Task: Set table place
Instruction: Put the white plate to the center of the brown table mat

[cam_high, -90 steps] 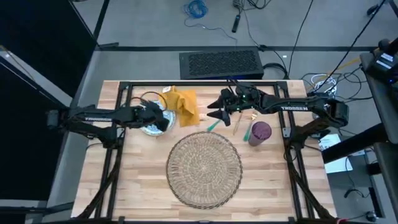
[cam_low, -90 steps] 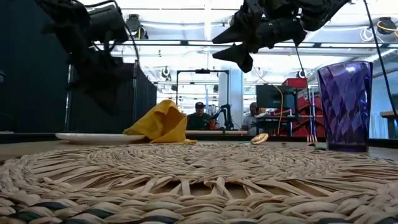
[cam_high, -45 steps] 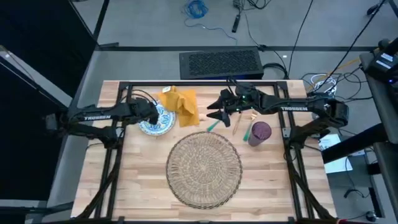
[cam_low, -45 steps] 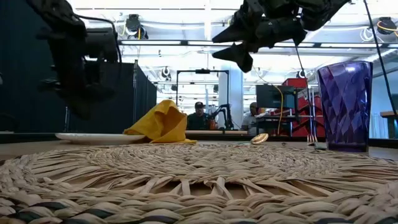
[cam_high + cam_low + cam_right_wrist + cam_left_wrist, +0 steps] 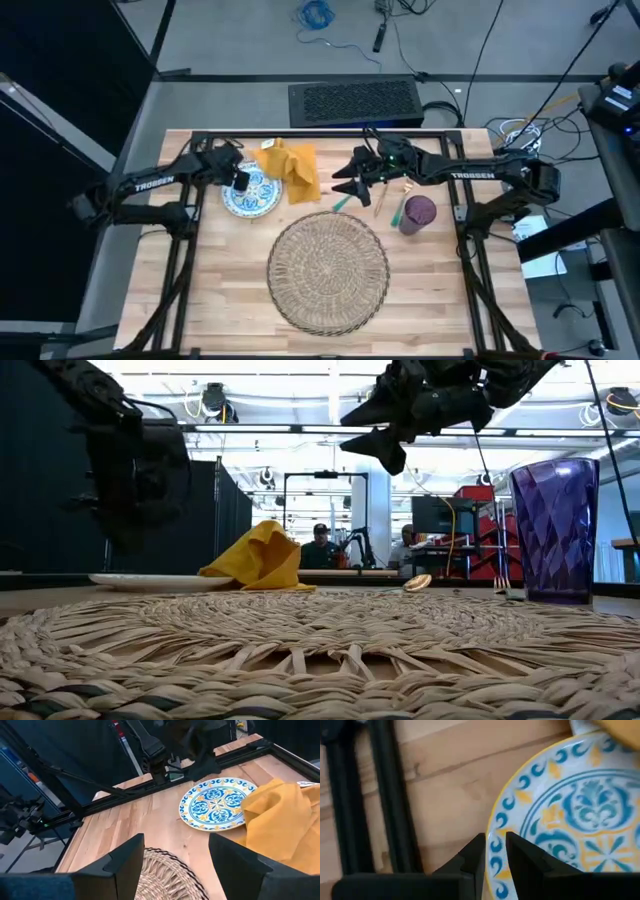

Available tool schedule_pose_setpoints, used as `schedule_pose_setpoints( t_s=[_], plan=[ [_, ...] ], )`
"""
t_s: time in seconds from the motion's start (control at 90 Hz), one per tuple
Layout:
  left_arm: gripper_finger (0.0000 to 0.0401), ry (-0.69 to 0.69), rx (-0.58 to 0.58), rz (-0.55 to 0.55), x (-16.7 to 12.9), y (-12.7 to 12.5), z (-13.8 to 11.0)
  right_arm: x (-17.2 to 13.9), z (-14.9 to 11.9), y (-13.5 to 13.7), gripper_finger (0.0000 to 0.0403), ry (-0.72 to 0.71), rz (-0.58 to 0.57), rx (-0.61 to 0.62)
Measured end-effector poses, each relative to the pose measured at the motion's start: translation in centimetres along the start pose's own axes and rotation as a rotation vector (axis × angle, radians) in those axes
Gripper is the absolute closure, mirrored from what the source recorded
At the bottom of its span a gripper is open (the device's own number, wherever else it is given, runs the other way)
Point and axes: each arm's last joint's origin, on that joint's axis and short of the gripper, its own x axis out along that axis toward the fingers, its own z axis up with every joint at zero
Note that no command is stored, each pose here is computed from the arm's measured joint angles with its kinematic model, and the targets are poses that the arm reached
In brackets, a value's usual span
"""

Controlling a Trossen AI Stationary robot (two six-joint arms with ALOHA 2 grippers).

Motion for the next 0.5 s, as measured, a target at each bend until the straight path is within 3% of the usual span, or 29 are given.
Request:
schedule_pose_setpoints(
  t_s=[0.4, 0.5],
  plan=[
    [0.0338, -0.025, -0.077, -0.114, -0.9, 3.3, 0.8, 0.1, -0.6, 0.3, 0.0193, 0.05, 0.0, 0.001],
    [0.0338, 0.007, -0.096, -0.211, 0.3, 3.7, 0.9, 0.2, -0.6, 0.5, 0.0193, 0.05, 0.009, -0.01]
  ],
)
